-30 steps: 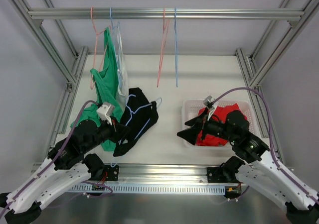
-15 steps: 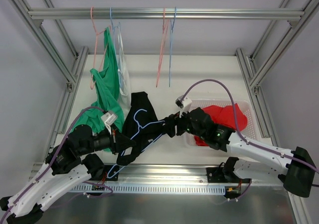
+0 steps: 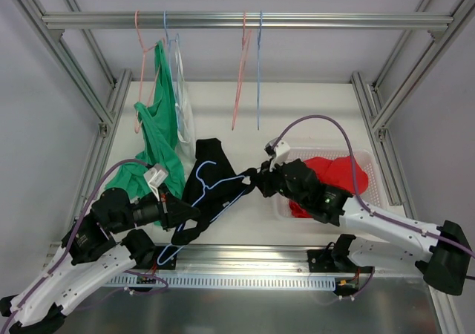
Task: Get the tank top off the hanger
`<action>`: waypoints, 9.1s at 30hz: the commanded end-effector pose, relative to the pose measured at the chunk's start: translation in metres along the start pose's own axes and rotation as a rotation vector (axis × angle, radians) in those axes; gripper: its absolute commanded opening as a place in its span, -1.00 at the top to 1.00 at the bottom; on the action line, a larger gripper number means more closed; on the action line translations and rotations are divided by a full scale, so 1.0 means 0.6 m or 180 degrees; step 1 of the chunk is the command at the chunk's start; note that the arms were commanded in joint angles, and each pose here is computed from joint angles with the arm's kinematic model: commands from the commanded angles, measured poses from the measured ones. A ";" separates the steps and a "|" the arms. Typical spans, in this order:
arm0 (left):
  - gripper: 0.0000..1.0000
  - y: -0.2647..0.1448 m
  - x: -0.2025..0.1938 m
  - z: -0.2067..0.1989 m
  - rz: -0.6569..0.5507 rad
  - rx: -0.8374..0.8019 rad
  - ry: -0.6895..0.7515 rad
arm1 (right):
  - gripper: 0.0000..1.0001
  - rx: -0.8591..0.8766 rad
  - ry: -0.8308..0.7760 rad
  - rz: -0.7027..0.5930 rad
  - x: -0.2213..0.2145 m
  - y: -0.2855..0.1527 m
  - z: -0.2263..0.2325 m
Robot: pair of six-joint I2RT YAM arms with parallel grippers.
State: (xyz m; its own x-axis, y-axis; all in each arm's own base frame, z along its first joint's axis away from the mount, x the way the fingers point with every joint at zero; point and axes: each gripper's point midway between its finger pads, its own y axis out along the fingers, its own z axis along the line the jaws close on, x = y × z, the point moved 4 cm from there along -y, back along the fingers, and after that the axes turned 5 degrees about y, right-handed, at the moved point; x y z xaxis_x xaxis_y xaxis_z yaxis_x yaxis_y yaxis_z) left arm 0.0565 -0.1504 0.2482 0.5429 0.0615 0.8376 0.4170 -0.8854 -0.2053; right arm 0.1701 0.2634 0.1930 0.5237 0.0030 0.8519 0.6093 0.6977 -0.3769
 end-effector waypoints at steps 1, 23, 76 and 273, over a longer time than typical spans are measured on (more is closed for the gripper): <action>1.00 -0.008 0.034 -0.027 -0.0167 -0.0211 0.0184 | 1.00 -0.0256 -0.0030 -0.0614 0.093 -0.050 -0.004; 1.00 -0.014 0.346 -0.167 -0.2793 -0.1053 0.1563 | 0.99 0.0942 0.0214 -0.0793 0.249 -0.213 0.076; 1.00 0.207 0.455 0.055 -0.1356 0.2294 0.0901 | -0.99 0.0811 0.0214 0.0341 0.010 -0.107 0.129; 0.16 0.099 0.539 0.241 -0.0556 0.3103 0.0769 | -0.99 -0.0945 0.0874 -0.0325 0.084 -0.283 -0.127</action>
State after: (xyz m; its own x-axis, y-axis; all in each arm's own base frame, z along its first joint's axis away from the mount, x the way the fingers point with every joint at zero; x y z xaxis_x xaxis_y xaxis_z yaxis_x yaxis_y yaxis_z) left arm 0.3568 -0.1145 0.4169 0.3430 -0.0383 0.9385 0.9374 -0.0508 -0.3447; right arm 0.1369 0.0864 0.2666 0.5820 -0.2726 0.7661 0.7895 0.4154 -0.4519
